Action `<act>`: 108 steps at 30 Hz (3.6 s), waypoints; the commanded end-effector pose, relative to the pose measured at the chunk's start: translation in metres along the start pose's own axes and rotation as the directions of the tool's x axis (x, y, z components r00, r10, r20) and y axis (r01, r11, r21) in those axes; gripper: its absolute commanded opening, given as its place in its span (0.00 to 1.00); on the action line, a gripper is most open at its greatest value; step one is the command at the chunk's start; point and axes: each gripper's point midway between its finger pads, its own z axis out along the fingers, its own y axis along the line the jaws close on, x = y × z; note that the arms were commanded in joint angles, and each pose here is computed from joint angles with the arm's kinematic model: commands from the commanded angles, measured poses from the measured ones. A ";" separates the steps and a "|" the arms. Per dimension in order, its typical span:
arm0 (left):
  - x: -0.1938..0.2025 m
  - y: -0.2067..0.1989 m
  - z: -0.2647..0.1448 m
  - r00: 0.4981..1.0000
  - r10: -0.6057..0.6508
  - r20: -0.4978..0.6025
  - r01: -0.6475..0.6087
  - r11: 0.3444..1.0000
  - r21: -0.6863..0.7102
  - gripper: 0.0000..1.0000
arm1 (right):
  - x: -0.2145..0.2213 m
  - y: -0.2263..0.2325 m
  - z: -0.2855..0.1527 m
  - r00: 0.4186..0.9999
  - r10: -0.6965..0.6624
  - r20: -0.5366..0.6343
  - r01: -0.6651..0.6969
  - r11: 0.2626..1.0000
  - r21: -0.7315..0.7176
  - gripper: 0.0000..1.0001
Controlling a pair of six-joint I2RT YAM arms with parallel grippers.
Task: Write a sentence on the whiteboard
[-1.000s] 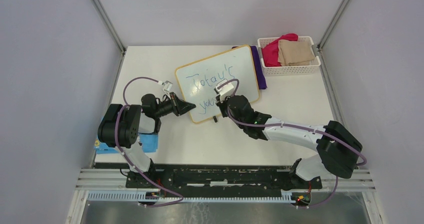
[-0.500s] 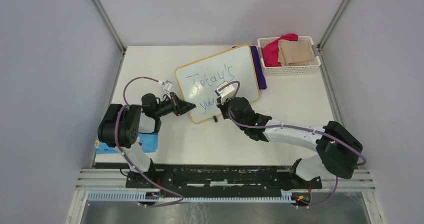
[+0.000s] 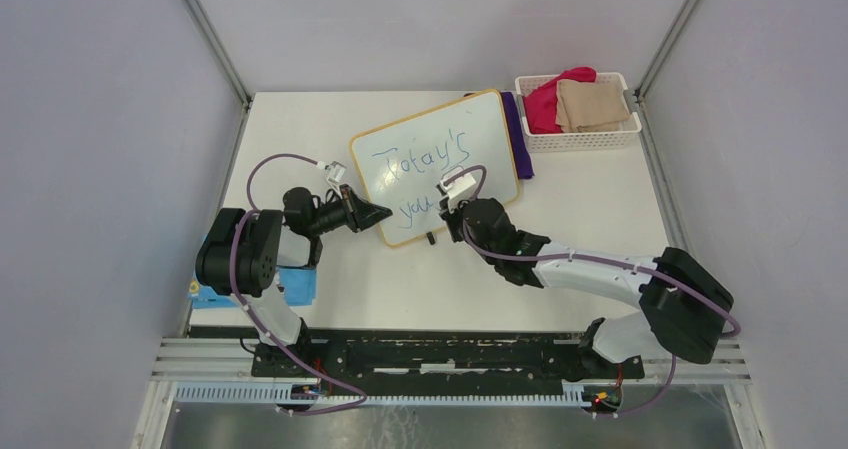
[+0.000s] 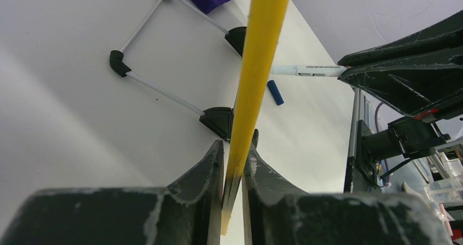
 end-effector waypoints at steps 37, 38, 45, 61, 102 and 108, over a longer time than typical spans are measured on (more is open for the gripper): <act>0.009 0.017 0.000 1.000 -0.002 -0.025 0.001 0.997 -0.072 0.02 | -0.015 -0.020 0.007 0.998 0.043 0.038 -0.045 0.997 0.063 0.00; 0.009 0.017 0.000 1.000 0.000 -0.024 -0.002 0.997 -0.072 0.02 | -0.013 -0.021 0.006 0.998 0.043 0.035 -0.045 0.997 0.065 0.00; 0.009 0.016 0.000 1.000 -0.001 -0.025 -0.001 0.997 -0.072 0.02 | 0.003 -0.023 0.001 0.999 0.045 0.013 -0.045 0.997 0.069 0.00; 0.010 0.016 0.001 1.000 -0.002 -0.029 0.000 0.998 -0.070 0.02 | -0.012 -0.019 0.004 0.998 0.055 0.038 -0.057 0.997 0.053 0.00; 0.011 0.016 0.002 0.999 -0.003 -0.037 0.001 0.997 -0.073 0.02 | -0.046 -0.078 -0.033 0.973 0.117 0.201 -0.155 0.970 0.185 0.00; 0.011 0.016 0.002 0.999 -0.003 -0.039 0.000 0.997 -0.074 0.02 | -0.045 -0.087 -0.032 0.955 0.172 0.242 -0.215 0.963 0.161 0.00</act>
